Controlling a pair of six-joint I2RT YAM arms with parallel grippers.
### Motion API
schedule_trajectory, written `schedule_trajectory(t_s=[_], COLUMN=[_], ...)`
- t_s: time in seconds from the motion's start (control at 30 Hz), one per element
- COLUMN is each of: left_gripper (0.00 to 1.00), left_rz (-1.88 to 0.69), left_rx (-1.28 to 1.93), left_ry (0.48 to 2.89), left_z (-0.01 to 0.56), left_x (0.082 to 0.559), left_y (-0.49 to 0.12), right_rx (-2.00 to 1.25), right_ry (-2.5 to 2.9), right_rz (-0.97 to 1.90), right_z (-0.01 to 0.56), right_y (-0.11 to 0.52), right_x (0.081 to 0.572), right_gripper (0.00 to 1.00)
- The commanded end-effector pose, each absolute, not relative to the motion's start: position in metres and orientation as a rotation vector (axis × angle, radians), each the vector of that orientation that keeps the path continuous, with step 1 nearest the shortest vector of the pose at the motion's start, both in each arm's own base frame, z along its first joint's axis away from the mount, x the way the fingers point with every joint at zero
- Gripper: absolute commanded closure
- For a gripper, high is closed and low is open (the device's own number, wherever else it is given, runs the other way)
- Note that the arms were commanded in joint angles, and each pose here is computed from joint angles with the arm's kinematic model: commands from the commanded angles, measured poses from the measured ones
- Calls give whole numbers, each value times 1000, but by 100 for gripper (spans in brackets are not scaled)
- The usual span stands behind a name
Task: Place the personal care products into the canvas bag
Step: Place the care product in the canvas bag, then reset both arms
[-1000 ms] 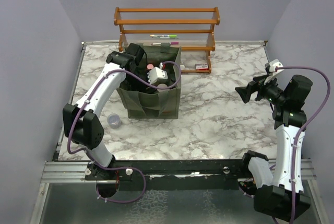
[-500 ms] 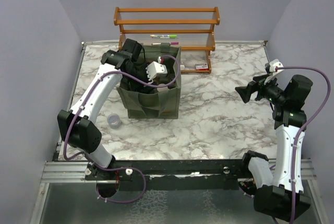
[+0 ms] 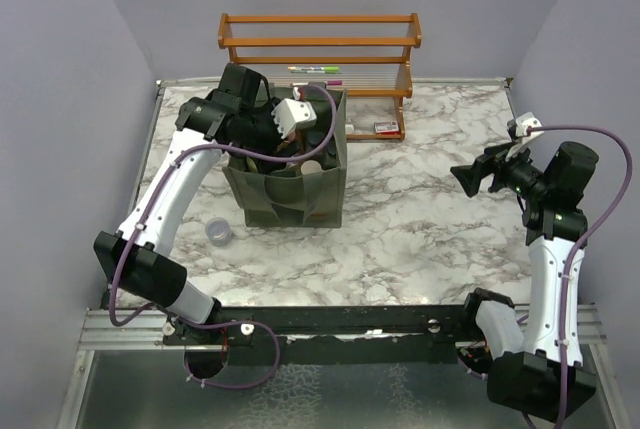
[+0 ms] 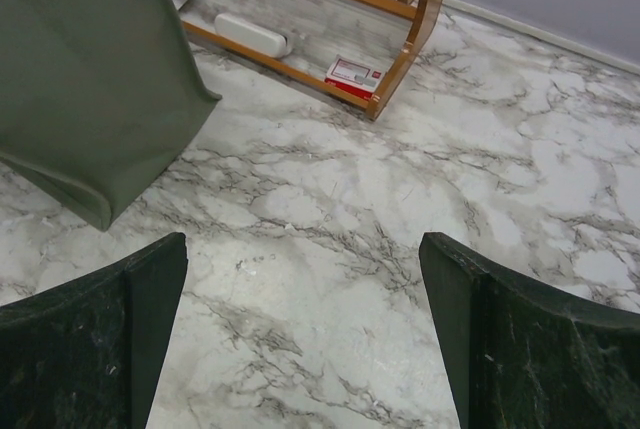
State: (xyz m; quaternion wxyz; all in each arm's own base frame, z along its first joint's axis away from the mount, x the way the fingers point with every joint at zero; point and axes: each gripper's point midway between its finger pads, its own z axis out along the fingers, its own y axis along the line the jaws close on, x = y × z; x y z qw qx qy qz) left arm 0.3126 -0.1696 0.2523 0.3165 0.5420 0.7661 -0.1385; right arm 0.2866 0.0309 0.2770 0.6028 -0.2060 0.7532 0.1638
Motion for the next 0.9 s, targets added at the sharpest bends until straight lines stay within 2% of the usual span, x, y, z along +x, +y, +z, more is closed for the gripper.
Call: schedule_trajectory(t_s=[0.0,0.4,0.67,0.87], left_gripper=[27,17,13,1], left_rz=[-279,-182,-65,-7], left_rx=[1296,1062,783,587], left_ry=[1946,1859,1804,1722], left_z=[293,327,356,382], left_x=[324,329,340,335], left_y=[-164,-149,-123,-102], right_rx=[-515,-511,-511,-481], right_ry=[1735,1897,1987,1979], right_rz=[350,253,171,318], right_z=[290,287,275,283], right_y=[27,0,-19,-5], right_x=[290,308,316,324], right_gripper=[0,0,0,0])
